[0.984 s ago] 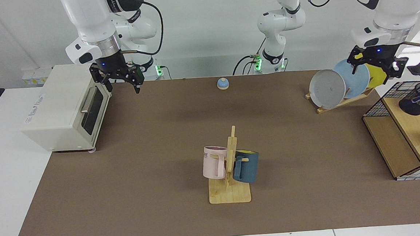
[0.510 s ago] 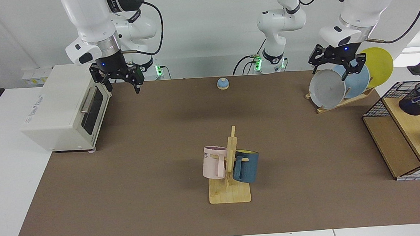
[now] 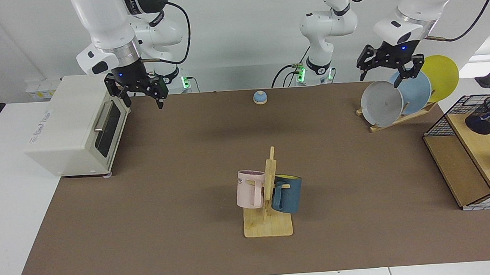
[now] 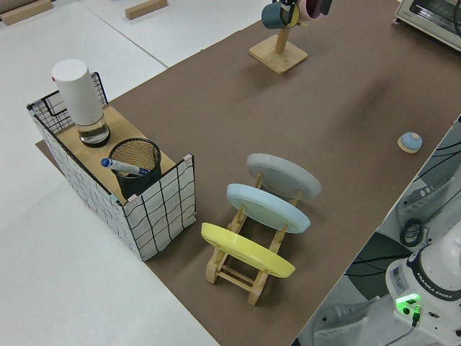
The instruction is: Put markers into pen holder
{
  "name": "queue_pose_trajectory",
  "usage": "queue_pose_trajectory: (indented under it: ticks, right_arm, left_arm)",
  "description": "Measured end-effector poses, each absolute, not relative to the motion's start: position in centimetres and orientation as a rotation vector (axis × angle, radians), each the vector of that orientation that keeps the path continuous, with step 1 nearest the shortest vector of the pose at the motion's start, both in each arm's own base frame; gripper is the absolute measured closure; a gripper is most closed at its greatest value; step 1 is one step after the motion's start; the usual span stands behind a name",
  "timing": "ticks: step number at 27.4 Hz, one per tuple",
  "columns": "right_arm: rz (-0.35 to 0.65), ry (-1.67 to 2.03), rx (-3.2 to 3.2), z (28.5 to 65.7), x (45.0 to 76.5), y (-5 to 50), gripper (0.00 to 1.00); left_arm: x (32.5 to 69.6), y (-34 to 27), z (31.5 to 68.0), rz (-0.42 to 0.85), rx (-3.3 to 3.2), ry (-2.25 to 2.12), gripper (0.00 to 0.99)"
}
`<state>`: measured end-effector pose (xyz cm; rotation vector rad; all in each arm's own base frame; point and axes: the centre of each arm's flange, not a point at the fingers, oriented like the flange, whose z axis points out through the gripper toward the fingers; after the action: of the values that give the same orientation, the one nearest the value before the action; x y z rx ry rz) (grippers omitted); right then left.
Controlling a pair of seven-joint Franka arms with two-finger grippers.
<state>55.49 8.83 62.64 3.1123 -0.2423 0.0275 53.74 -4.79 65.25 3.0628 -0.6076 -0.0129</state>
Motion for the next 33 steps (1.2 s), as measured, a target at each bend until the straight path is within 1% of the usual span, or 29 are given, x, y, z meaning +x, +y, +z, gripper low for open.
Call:
queue_pose_trajectory:
  ticks: [9, 19, 26, 33]
  right_arm:
    - [0.027, -0.242, 3.112, 62.6, 55.5, 8.8, 0.0]
    - [0.027, -0.242, 3.112, 62.6, 55.5, 8.8, 0.0]
    - [0.027, -0.242, 3.112, 62.6, 55.5, 8.8, 0.0]
    - [0.027, -0.242, 3.112, 62.6, 55.5, 8.8, 0.0]
  left_arm:
    - [52.6, -2.1, 65.3, -0.018, 3.073, -0.532, 0.0]
    - [52.5, -1.6, 65.8, 0.002, 3.076, -0.519, 0.0]
    - [53.1, -1.8, 66.6, 0.029, 3.078, -0.525, 0.0]
    - [54.0, -2.0, 66.4, 0.03, 3.079, -0.523, 0.0]
